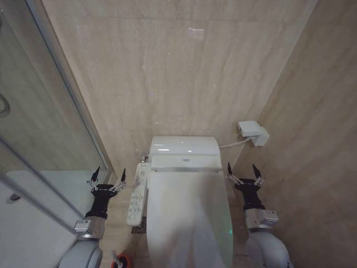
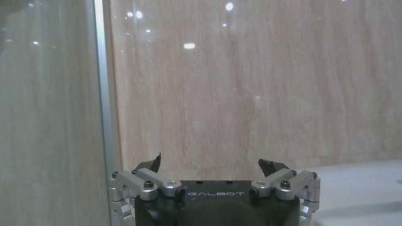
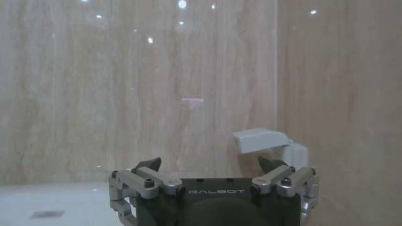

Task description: Open the toilet lid, clean the toilet bowl with a toilet brush, close the toilet lid, and flush.

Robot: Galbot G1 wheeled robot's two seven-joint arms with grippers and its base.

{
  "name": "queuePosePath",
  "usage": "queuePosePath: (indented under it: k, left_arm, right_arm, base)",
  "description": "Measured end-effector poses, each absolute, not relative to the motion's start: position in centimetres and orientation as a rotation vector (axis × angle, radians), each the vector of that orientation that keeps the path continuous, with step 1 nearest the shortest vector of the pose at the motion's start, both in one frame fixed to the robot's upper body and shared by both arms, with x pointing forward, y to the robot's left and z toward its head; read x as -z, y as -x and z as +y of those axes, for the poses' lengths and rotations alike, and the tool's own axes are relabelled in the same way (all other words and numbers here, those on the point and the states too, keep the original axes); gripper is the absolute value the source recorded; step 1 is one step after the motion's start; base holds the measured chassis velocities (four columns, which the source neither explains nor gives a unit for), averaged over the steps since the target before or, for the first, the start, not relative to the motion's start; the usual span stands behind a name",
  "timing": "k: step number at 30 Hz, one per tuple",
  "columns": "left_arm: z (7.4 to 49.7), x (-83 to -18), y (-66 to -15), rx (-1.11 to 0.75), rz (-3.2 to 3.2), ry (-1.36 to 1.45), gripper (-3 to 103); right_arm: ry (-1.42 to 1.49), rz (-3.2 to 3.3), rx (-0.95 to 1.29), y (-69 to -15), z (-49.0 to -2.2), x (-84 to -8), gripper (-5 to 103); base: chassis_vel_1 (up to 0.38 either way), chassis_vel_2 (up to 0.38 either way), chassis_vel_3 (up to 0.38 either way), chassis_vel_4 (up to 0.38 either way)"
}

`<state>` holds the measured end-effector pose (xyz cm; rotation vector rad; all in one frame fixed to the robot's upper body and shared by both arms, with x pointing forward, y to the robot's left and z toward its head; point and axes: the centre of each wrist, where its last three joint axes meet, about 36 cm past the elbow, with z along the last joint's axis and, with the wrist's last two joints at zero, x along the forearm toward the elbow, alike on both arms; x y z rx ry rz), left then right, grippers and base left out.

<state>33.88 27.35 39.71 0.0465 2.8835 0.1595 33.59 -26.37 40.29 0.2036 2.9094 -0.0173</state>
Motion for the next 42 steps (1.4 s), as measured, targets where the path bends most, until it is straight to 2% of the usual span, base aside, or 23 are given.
queuePosePath:
  k: [25,42]
  left_arm:
    - [27.35,-39.7,-33.87,-0.16,2.884,-0.047,100]
    - [27.36,-39.71,-33.89,-0.16,2.883,-0.046,100]
  right_arm:
    - [-0.204,2.91,0.017,-33.57,-26.37,-40.29,100]
    - [-0.204,2.909,0.017,-33.6,-26.37,-40.31,100]
  base:
    - [0.316,-0.319,-0.314,0.32]
    - [0.047,-0.027,-0.057,0.044]
